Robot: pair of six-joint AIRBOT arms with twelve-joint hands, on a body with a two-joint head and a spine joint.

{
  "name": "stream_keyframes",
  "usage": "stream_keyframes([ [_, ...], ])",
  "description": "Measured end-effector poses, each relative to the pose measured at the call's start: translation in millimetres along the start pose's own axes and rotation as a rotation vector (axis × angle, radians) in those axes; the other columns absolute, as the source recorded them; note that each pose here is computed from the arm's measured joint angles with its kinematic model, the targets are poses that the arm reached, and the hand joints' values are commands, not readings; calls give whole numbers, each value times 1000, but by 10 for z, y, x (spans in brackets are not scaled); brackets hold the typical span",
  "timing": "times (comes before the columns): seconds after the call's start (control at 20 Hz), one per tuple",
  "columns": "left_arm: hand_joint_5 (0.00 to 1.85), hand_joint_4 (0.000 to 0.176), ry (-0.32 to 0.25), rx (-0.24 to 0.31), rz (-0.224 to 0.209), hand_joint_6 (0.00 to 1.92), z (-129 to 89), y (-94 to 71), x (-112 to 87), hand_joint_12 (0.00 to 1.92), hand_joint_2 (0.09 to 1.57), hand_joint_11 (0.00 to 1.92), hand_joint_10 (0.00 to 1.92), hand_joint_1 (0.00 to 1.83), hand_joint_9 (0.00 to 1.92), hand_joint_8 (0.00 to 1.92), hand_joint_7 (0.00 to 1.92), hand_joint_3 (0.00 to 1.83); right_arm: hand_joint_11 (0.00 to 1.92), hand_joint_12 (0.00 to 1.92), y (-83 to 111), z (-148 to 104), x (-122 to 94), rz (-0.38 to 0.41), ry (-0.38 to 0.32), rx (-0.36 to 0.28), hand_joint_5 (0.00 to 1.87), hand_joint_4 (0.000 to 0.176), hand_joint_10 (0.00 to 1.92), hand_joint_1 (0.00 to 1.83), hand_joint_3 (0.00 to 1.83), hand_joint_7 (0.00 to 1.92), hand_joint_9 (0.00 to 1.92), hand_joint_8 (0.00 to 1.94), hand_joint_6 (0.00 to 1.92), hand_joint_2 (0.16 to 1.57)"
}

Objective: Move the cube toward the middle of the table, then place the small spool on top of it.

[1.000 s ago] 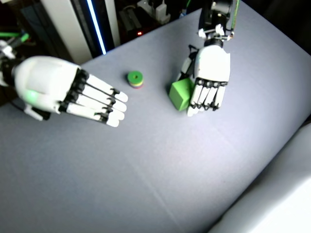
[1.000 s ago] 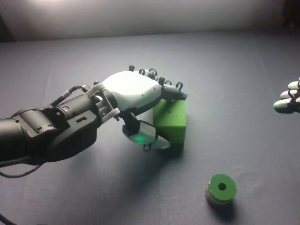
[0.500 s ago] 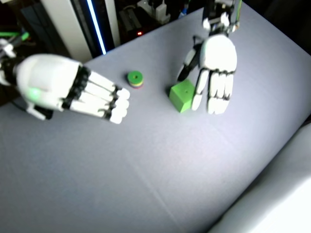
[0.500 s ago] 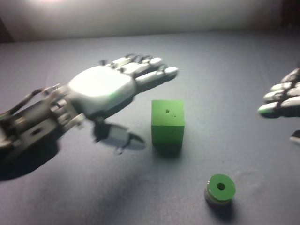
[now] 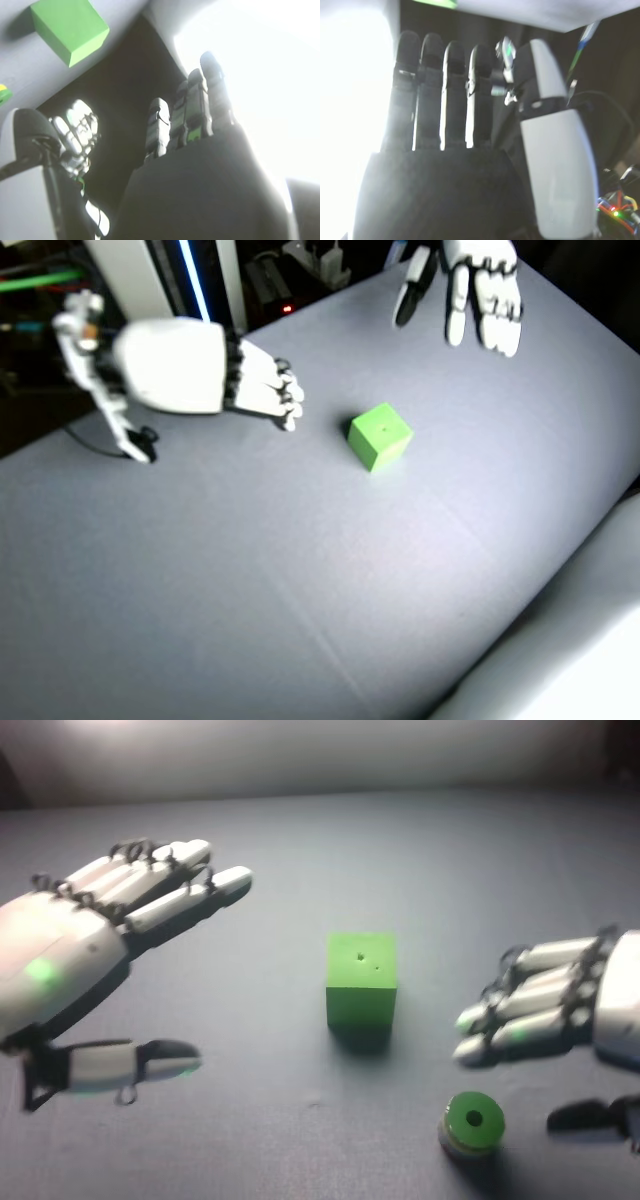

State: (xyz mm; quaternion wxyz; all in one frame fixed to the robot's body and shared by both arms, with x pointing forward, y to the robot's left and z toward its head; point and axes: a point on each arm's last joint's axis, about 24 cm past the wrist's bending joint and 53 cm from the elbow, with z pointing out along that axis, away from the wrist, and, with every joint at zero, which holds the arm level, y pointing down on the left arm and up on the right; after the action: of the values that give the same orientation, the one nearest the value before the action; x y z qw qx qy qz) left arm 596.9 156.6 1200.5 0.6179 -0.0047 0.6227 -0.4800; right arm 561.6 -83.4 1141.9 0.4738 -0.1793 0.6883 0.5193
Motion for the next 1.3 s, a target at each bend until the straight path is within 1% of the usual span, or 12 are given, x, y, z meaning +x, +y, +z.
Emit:
stream_keyframes([
  [0.05,107,151,-1,-12,1,2,-83,17,-11,837,972,5,1,856,95,0,55,2,433,905,-3,68,116,-4,42,-3,625,7,12,926,0,528,712,1,0,1056],
  [0.1,112,158,-9,-29,-3,2,-143,47,-34,760,971,0,1,870,86,0,54,1,427,902,-19,126,212,-6,75,-4,632,8,10,942,0,536,709,4,3,1040],
  [0.15,118,147,-16,-39,-6,2,-175,76,-42,697,978,0,2,876,89,1,57,2,360,997,-37,172,263,-6,92,-2,619,14,7,959,0,537,709,2,3,1014],
  [0.2,114,159,-26,-54,-10,0,-203,119,-60,684,978,0,1,867,89,0,55,1,317,1001,-57,247,310,-11,108,2,582,5,1,939,6,511,661,0,1,1030],
  [0.3,111,166,-36,-66,-18,0,-208,148,-74,738,978,0,2,878,98,1,56,1,284,875,-93,310,316,-14,112,11,553,10,0,946,1,478,598,0,0,1035],
  [0.45,121,154,-33,-60,-22,0,-205,135,-51,803,964,1,0,894,106,0,60,0,304,824,-154,365,307,-28,117,28,565,15,11,1015,0,507,629,10,6,995],
  [0.65,120,142,-20,-61,-37,0,-217,136,8,817,958,5,0,877,98,3,70,0,346,878,-152,432,379,-32,133,24,588,16,33,1018,0,596,733,13,5,976],
  [0.75,119,148,-21,-67,-39,1,-218,149,6,829,965,0,3,866,109,1,71,1,330,876,-153,458,397,-34,137,23,609,3,33,1032,0,602,743,11,10,967],
  [1.05,123,152,-20,-66,-44,0,-218,149,10,860,959,0,1,878,124,0,67,0,320,1051,-175,503,434,-37,146,30,661,14,57,1068,0,662,831,22,4,994],
  [1.15,119,141,-20,-66,-44,1,-218,147,11,827,960,0,3,884,119,1,70,0,403,1106,-174,517,427,-41,146,28,752,0,107,1123,0,782,911,47,8,980],
  [1.25,122,148,-20,-66,-44,1,-218,147,11,821,957,0,1,870,115,1,70,0,442,1347,-173,520,416,-39,142,29,808,0,858,1105,1,865,705,101,3,1001],
  [1.3,118,156,-20,-66,-44,0,-218,148,11,859,965,0,3,883,128,1,61,1,477,1348,-174,520,419,-40,143,29,857,0,1019,1113,1,917,689,143,11,1013],
])
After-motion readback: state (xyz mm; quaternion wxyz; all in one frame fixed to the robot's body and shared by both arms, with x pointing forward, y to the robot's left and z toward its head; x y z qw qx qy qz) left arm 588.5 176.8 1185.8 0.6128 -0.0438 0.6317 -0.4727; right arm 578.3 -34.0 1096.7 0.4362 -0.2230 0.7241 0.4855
